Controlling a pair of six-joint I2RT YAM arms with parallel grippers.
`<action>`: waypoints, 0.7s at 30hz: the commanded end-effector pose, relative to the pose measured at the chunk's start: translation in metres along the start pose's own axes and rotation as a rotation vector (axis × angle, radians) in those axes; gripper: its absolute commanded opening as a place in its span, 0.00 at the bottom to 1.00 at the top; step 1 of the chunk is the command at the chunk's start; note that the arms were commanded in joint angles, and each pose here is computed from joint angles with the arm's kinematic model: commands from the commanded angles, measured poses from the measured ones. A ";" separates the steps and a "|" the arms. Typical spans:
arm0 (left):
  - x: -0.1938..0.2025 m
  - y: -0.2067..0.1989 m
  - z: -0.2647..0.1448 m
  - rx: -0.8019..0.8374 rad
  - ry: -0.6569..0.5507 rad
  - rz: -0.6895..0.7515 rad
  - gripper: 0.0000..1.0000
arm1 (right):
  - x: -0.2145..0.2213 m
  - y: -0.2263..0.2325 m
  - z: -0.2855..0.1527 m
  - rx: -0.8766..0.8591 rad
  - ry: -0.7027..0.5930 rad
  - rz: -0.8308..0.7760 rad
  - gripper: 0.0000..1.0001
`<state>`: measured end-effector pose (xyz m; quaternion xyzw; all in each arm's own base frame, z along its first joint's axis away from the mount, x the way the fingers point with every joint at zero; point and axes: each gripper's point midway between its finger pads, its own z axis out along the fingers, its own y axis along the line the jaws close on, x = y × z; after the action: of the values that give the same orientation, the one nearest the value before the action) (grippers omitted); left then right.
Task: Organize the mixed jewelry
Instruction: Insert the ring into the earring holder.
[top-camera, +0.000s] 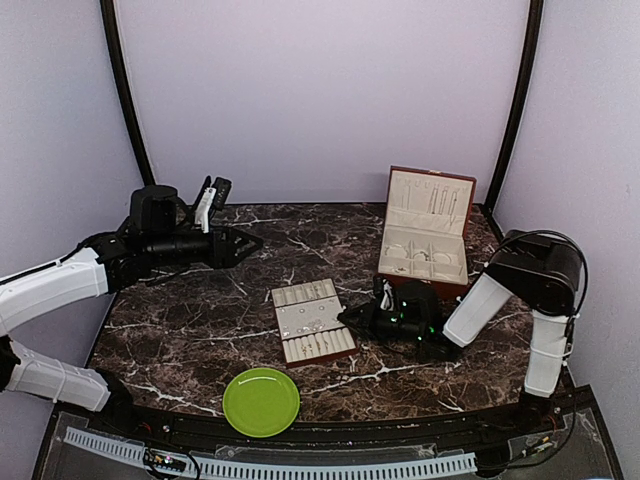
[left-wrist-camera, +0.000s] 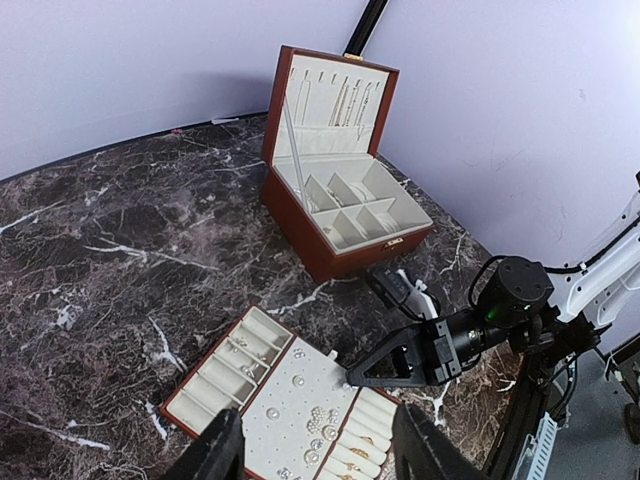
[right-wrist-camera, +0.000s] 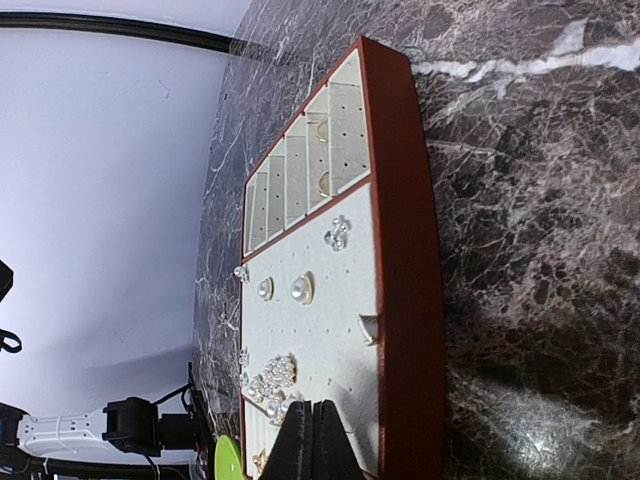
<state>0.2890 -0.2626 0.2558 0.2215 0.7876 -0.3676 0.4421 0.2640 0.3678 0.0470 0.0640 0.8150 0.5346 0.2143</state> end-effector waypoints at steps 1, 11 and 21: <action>-0.005 -0.007 -0.006 0.025 -0.026 0.016 0.53 | -0.005 0.004 0.004 -0.026 -0.012 0.002 0.00; -0.006 -0.008 -0.007 0.025 -0.029 0.018 0.53 | -0.003 0.005 0.005 -0.030 -0.008 0.010 0.00; -0.007 -0.007 -0.007 0.023 -0.030 0.020 0.53 | -0.002 0.003 0.003 -0.027 -0.016 0.017 0.00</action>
<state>0.2890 -0.2626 0.2558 0.2217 0.7876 -0.3675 0.4421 0.2649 0.3692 0.0458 0.0714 0.8128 0.5386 0.2102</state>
